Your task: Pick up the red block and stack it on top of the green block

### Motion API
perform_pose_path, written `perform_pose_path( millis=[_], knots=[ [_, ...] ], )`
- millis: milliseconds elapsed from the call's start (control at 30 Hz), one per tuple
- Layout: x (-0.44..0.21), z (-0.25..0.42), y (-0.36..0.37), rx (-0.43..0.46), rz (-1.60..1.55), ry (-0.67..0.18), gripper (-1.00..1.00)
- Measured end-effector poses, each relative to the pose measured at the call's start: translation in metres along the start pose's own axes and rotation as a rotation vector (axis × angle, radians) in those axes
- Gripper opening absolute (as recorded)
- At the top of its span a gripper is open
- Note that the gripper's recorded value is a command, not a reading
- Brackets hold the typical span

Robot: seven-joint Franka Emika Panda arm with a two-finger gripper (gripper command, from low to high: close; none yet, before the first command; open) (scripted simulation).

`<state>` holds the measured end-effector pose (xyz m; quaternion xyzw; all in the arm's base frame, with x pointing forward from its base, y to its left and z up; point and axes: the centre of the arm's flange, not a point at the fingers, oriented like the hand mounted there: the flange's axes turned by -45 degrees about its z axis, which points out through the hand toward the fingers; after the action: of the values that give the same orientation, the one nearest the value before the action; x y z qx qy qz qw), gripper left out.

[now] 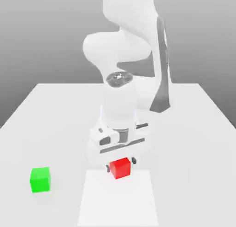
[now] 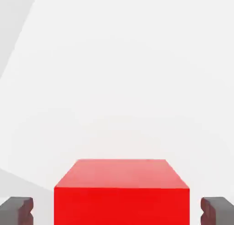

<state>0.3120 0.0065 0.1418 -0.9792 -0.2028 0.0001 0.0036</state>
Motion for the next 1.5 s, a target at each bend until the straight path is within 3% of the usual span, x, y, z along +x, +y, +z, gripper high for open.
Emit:
perform_pose_path(
  millis=[667,1100,1500],
  knots=[
    [0.01,-0.032,0.0,0.064,-0.001,0.004,-1.0],
    [0.0,-0.066,-0.001,0.004,-0.001,-0.002,-1.0],
    [-0.033,-0.094,0.181,0.004,0.129,-0.002,-1.0]
  ],
)
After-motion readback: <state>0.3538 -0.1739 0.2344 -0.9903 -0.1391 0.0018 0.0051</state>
